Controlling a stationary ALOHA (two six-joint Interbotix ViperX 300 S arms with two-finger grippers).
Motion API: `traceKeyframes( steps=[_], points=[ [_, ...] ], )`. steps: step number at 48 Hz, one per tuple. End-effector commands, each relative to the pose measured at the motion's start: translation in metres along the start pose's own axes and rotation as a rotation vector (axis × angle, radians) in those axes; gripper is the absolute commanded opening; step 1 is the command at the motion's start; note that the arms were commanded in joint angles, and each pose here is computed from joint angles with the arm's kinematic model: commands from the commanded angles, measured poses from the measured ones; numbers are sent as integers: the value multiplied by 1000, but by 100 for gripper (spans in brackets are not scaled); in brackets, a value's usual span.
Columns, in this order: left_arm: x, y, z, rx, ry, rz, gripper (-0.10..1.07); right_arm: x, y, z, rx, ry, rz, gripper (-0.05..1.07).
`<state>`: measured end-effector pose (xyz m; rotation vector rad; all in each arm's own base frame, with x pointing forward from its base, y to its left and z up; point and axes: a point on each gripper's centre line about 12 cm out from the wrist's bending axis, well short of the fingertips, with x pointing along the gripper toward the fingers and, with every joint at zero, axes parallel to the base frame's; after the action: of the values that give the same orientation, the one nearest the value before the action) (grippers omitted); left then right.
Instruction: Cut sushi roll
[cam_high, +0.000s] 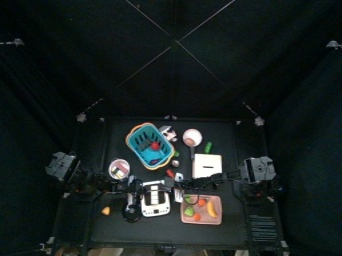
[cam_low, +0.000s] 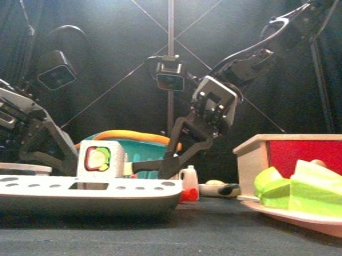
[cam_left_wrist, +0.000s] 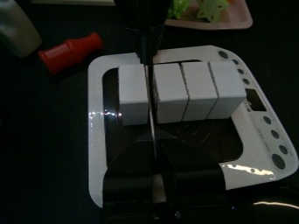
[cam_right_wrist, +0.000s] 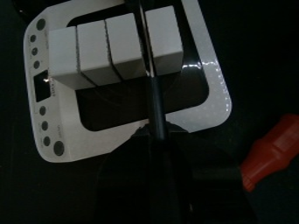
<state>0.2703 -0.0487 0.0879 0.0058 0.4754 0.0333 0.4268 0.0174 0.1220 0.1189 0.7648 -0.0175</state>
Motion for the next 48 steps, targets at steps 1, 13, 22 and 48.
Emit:
traceKeyframes(
  steps=[1,13,22,48],
  points=[
    [5,-1,12,-13,-38,2,38,-9,1,24,7,-70,7,42],
    [6,7,15,-24,-46,28,38,-10,-5,29,14,-80,-4,42],
    [7,17,15,-30,-46,52,38,-10,-9,30,16,-83,-9,42],
    [2,20,28,-38,-94,52,38,-24,-9,43,11,-119,-10,42]
  ],
)
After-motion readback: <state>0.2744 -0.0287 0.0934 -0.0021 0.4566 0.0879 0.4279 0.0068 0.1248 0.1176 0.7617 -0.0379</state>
